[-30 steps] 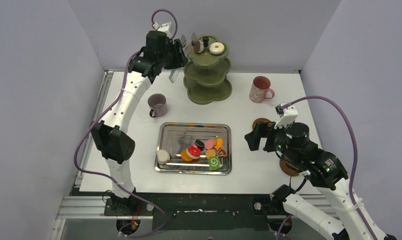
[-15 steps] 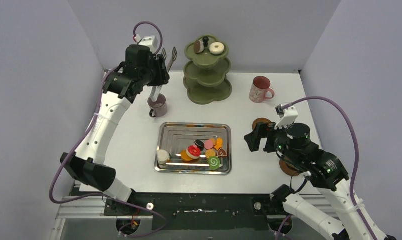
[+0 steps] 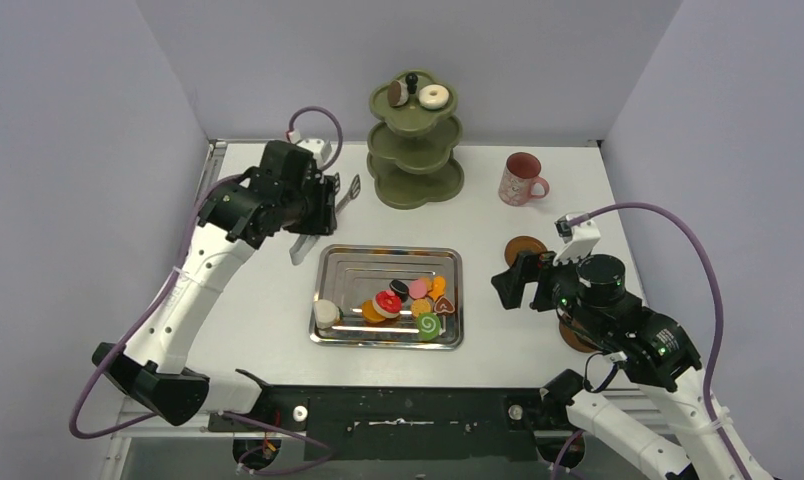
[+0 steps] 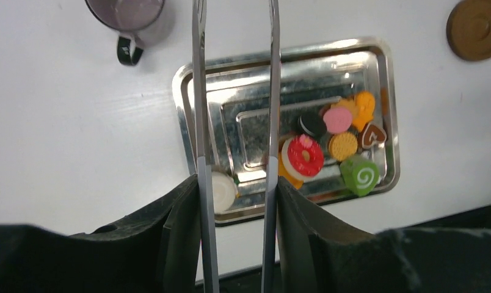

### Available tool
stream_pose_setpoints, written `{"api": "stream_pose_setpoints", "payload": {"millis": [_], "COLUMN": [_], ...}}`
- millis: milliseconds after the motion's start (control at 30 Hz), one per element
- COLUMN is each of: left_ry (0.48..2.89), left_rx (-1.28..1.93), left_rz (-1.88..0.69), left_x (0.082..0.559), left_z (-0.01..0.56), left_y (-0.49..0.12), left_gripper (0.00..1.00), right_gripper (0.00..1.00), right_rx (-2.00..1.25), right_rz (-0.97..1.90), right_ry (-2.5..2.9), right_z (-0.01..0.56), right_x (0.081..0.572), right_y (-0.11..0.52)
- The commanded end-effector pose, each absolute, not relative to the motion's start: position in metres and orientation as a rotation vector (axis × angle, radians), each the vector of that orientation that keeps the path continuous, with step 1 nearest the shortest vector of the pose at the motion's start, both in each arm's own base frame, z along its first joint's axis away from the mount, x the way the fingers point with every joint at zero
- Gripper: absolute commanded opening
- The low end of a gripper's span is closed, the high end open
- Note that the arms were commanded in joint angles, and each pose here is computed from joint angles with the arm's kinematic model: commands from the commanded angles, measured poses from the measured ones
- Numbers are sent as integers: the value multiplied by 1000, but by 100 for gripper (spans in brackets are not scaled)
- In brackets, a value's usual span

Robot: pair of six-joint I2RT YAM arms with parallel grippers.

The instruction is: Serve the afternoon tea

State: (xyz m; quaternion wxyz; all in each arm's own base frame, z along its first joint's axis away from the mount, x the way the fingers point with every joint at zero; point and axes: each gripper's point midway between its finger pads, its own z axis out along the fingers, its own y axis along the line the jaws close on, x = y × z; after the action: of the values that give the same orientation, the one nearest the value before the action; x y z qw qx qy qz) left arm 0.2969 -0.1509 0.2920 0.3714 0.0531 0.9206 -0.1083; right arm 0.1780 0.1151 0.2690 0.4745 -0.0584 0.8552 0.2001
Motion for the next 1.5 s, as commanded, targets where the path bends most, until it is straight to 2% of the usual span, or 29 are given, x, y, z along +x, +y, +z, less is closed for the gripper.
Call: {"api": "stream_pose_setpoints", "payload": {"millis": [0, 300, 400, 833, 1467], "left_ry": [2450, 2557, 2563, 2647, 2710], "left_rx": [281, 493, 580, 822, 884], "left_rz": [-255, -272, -376, -307, -140], "left_x": [255, 207, 201, 194, 207], "left_z": [276, 245, 241, 203, 177], "left_y": [-155, -182, -205, -249, -248], "left_gripper": [40, 41, 41, 45, 50], "right_gripper": [100, 100, 100, 100, 100], "right_rx": [-136, -95, -102, -110, -116], "right_rz": [476, 453, 444, 339, 277], "right_ry": [2085, 2084, 2086, 2089, 2072], "right_z": [268, 263, 265, 262, 260], "right_x": [181, 184, 183, 188, 185], "right_y": [114, 109, 108, 94, 82]}}
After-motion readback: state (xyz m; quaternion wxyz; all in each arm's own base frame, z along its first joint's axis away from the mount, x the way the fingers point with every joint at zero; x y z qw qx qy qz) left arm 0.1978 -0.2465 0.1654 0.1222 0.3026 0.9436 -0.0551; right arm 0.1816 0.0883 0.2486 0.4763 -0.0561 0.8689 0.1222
